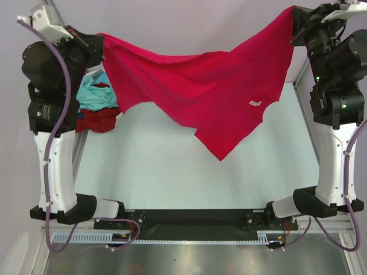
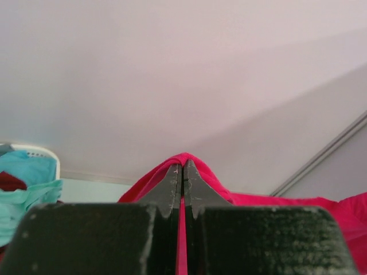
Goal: Fold and stack the t-shirts
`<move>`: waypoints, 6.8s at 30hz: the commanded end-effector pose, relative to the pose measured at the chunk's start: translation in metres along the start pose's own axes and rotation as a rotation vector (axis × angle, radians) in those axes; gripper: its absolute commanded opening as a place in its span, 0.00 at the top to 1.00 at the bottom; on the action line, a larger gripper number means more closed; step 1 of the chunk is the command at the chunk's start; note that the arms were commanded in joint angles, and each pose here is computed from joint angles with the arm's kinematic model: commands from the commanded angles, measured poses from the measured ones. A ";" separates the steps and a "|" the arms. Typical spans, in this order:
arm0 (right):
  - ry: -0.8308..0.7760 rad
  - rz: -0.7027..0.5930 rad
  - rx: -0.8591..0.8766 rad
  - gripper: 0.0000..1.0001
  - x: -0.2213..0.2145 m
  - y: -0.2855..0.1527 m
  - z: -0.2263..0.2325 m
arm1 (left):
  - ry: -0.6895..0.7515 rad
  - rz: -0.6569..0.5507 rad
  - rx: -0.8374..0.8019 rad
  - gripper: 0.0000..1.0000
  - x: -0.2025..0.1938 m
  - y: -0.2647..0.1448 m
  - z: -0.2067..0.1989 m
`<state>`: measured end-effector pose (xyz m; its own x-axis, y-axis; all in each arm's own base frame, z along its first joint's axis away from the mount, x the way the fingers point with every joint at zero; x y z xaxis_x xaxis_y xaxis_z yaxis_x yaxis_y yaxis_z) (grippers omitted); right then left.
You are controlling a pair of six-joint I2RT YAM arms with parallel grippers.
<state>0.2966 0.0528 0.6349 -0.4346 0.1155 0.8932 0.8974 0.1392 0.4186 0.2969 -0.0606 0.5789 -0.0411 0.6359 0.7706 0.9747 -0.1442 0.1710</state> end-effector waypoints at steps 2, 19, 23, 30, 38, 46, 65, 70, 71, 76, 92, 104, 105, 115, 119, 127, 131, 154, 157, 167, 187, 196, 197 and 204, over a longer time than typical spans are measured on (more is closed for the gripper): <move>-0.022 -0.034 -0.007 1.00 0.022 -0.019 -0.006 | -0.092 -0.112 0.088 1.00 0.024 -0.039 0.000; 0.164 0.681 0.148 1.00 -0.264 -0.109 0.067 | -0.286 0.595 0.369 1.00 -0.275 -0.074 0.154; 0.181 0.771 0.117 1.00 -0.311 -0.122 0.073 | -0.368 0.706 0.514 1.00 -0.335 -0.091 0.195; 0.177 0.861 0.120 1.00 -0.348 -0.122 0.080 | -0.397 0.802 0.624 0.98 -0.381 -0.096 0.226; 0.170 0.897 0.121 1.00 -0.360 -0.124 0.082 | -0.369 0.869 0.614 0.62 -0.406 -0.119 0.244; 0.170 0.918 0.122 1.00 -0.365 -0.123 0.084 | -0.332 0.931 0.545 0.64 -0.417 -0.117 0.248; 0.129 0.960 0.118 1.00 -0.371 -0.129 0.090 | -0.295 0.884 0.560 0.70 -0.387 -0.118 0.236; 0.122 0.972 0.123 1.00 -0.374 -0.130 0.092 | -0.295 0.892 0.569 0.80 -0.390 -0.118 0.238; 0.120 0.971 0.125 1.00 -0.374 -0.130 0.093 | -0.297 0.894 0.570 0.88 -0.391 -0.118 0.239; 0.109 0.979 0.119 1.00 -0.377 -0.131 0.092 | -0.295 0.891 0.578 1.00 -0.393 -0.117 0.242; 0.018 0.437 0.013 1.00 -0.195 0.012 -0.002 | -0.262 0.279 0.150 1.00 -0.147 0.040 0.084; -0.120 0.068 -0.023 1.00 -0.032 -0.017 -0.033 | -0.221 0.013 0.001 1.00 -0.026 0.000 0.011; -0.126 0.028 -0.021 1.00 -0.013 -0.032 -0.032 | -0.218 0.004 0.001 1.00 -0.022 -0.010 0.009; -0.193 -0.132 -0.014 1.00 0.087 -0.142 -0.027 | -0.232 -0.190 -0.049 1.00 0.024 -0.148 -0.015; -0.210 -0.169 -0.047 1.00 0.115 -0.172 -0.030 | -0.258 -0.215 -0.077 1.00 0.029 -0.184 -0.020; -0.265 -0.058 -0.164 1.00 0.091 -0.156 -0.048 | -0.286 -0.174 0.039 1.00 0.015 -0.165 -0.001; -0.279 0.089 -0.142 1.00 0.035 -0.112 -0.051 | -0.291 -0.085 0.154 1.00 -0.026 -0.107 0.033; -0.044 0.681 0.094 1.00 -0.480 0.040 0.006 | -0.310 0.296 0.575 1.00 -0.328 0.150 0.276; -0.042 0.708 0.126 1.00 -0.515 0.059 0.010 | -0.327 0.306 0.580 1.00 -0.346 0.178 0.291; -0.029 0.691 0.107 1.00 -0.545 0.080 -0.002 | -0.346 0.289 0.647 1.00 -0.357 0.208 0.319; -0.026 0.770 0.085 1.00 -0.585 0.090 -0.020 | -0.307 0.369 0.745 1.00 -0.377 0.212 0.361; -0.025 0.750 0.108 1.00 -0.575 0.095 -0.019 | -0.314 0.407 0.710 1.00 -0.380 0.215 0.364; -0.018 0.768 0.126 1.00 -0.572 0.091 -0.017 | -0.310 0.408 0.692 1.00 -0.378 0.216 0.362; -0.058 0.705 0.142 1.00 -0.530 0.088 -0.020 | -0.279 0.416 0.539 1.00 -0.352 0.217 0.338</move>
<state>0.6175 -0.0150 0.1270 0.3845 0.2409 0.8912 0.8982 0.1252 -0.4214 0.5922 -0.0642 0.0829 0.3573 0.8144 0.4573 0.7970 -0.0106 -0.6038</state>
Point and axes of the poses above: each gripper's point midway between its finger pads, its own y axis out along the fingers, its own z axis along the line the jaws close on, x = y × z, the point moved 6 cm from there along -y, back along the fingers, and after that the axes turned 15 degrees about -y, right-handed, at the moved point
